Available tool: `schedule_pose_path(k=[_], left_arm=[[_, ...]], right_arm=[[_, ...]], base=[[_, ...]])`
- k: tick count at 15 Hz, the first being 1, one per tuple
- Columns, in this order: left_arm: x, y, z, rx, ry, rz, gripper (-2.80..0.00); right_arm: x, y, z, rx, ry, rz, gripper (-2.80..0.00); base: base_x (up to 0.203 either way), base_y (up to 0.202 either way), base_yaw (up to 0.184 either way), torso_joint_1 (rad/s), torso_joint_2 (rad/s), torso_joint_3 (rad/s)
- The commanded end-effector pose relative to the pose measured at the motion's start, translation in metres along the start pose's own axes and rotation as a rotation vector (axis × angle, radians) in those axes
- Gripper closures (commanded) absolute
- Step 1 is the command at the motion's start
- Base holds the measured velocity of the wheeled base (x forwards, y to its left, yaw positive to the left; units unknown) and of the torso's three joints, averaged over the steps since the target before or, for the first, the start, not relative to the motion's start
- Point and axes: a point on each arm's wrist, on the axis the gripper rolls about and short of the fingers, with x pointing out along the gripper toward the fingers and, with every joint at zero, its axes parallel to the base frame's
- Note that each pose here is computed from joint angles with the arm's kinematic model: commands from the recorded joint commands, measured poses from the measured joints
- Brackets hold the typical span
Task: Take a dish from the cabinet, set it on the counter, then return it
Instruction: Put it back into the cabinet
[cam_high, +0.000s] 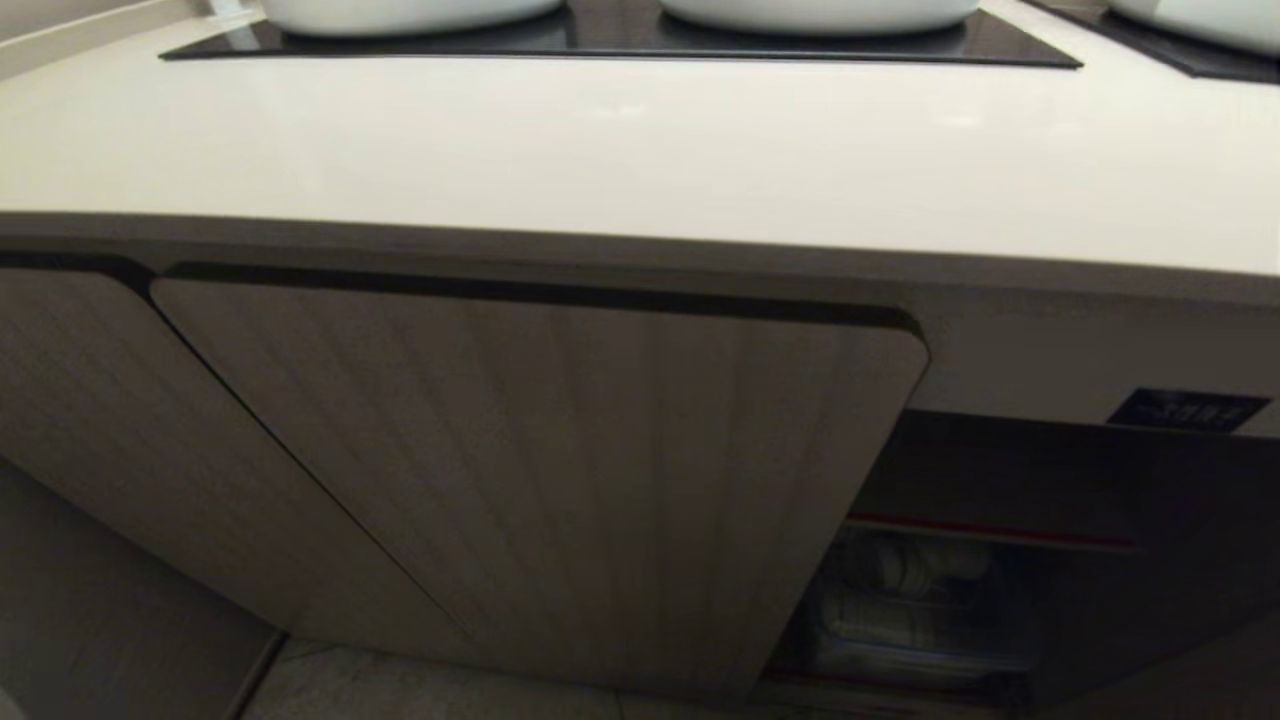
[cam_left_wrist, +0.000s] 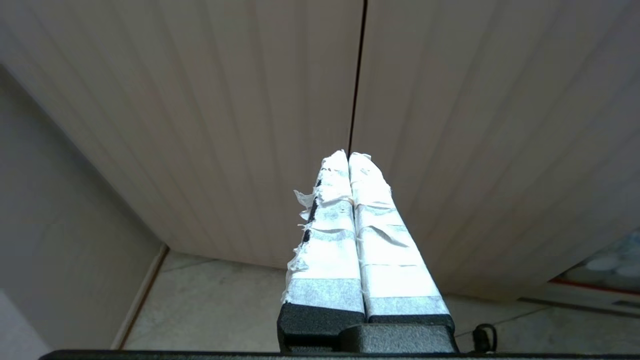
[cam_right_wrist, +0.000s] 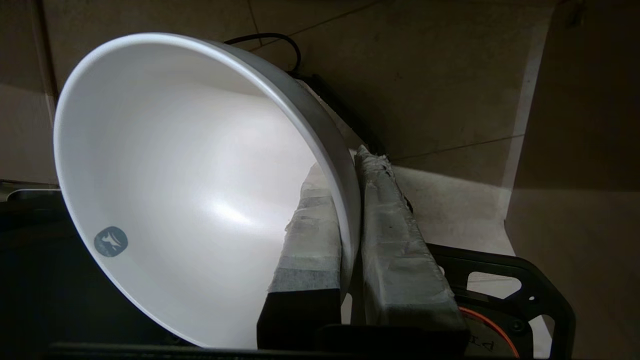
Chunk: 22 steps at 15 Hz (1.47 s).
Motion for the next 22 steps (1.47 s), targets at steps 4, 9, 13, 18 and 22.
schedule_pose_path(k=[4,9,13,18,22], left_arm=[[0.0000,0.0000,0.0000,-0.001,-0.001,0.001,0.00],[0.0000,0.0000,0.0000,-0.001,-0.001,0.001,0.00],[0.0000,0.0000,0.0000,-0.001,-0.001,0.001,0.00],[0.0000,0.0000,0.0000,-0.001,-0.001,0.001,0.00],[0.0000,0.0000,0.0000,-0.001,-0.001,0.000,0.00]], right_arm=[[0.0002,-0.0003,-0.0006,0.003,0.003,-0.001,0.00],[0.0003,-0.0003,-0.0006,0.001,0.004,-0.002,0.00],[0.0009,-0.0007,-0.0015,0.002,0.009,-0.003,0.00],[0.0018,-0.0015,-0.0033,0.002,0.016,-0.006,0.00],[0.0026,-0.0021,-0.0047,0.003,0.021,-0.008,0.00]], base=[[0.000,0.000,0.000,-0.123,0.46,0.326],[0.000,0.000,0.000,-0.051,0.34,0.277],[0.000,0.000,0.000,-0.003,0.04,0.033],[0.000,0.000,0.000,0.000,0.00,0.000],[0.000,0.000,0.000,0.000,0.00,0.000]])
